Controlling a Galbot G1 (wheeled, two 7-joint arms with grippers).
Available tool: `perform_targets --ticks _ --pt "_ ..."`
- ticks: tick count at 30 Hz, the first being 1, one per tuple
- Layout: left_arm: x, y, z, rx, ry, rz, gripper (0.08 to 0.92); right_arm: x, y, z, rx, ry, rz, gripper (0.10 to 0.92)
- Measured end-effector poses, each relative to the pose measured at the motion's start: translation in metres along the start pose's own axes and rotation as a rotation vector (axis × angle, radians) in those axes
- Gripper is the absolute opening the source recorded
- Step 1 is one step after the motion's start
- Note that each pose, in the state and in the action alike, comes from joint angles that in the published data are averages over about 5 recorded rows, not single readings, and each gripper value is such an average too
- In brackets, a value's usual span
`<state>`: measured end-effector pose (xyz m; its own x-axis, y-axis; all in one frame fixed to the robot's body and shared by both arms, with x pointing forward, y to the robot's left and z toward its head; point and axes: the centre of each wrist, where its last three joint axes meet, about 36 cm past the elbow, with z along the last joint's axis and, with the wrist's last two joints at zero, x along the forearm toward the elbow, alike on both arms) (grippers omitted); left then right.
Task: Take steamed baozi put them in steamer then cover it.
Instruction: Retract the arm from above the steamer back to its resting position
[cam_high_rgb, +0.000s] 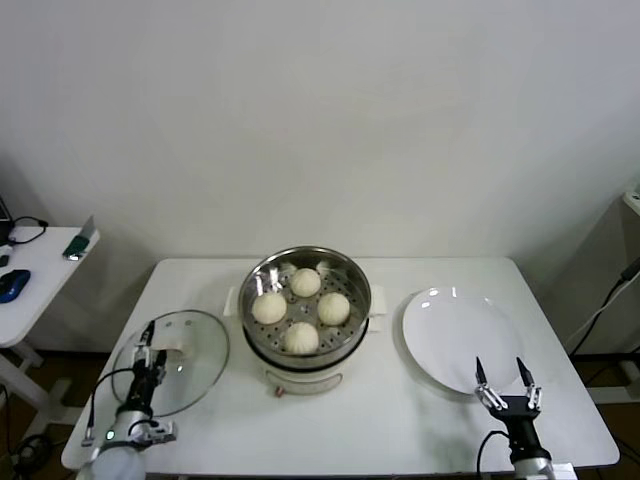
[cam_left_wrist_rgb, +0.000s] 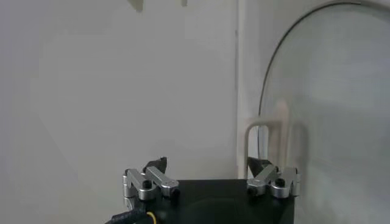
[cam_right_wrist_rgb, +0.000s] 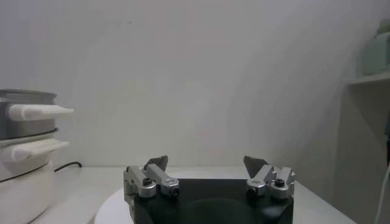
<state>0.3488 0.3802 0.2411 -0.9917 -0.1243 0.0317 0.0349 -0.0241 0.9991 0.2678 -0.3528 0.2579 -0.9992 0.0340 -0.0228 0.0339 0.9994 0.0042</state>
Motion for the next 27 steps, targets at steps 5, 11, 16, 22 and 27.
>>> perform_targets --ticks 5,11,16,22,27 --pt "-0.004 -0.003 0.000 -0.006 0.005 0.019 0.756 0.000 0.001 -0.001 0.001 -0.004 0.003 0.823" --pt "-0.007 -0.007 0.003 -0.014 0.019 0.036 0.584 0.000 0.003 -0.001 0.002 -0.007 0.003 0.823" --pt "-0.006 -0.009 0.003 -0.016 0.025 0.044 0.437 -0.001 0.005 -0.001 0.005 -0.011 0.001 0.823" --pt "-0.004 -0.011 0.003 -0.010 0.027 0.052 0.264 -0.004 0.006 -0.003 0.009 -0.019 -0.004 0.823" --pt "-0.003 -0.010 0.002 0.004 0.026 0.047 0.149 -0.004 0.006 -0.005 0.014 -0.023 -0.008 0.823"
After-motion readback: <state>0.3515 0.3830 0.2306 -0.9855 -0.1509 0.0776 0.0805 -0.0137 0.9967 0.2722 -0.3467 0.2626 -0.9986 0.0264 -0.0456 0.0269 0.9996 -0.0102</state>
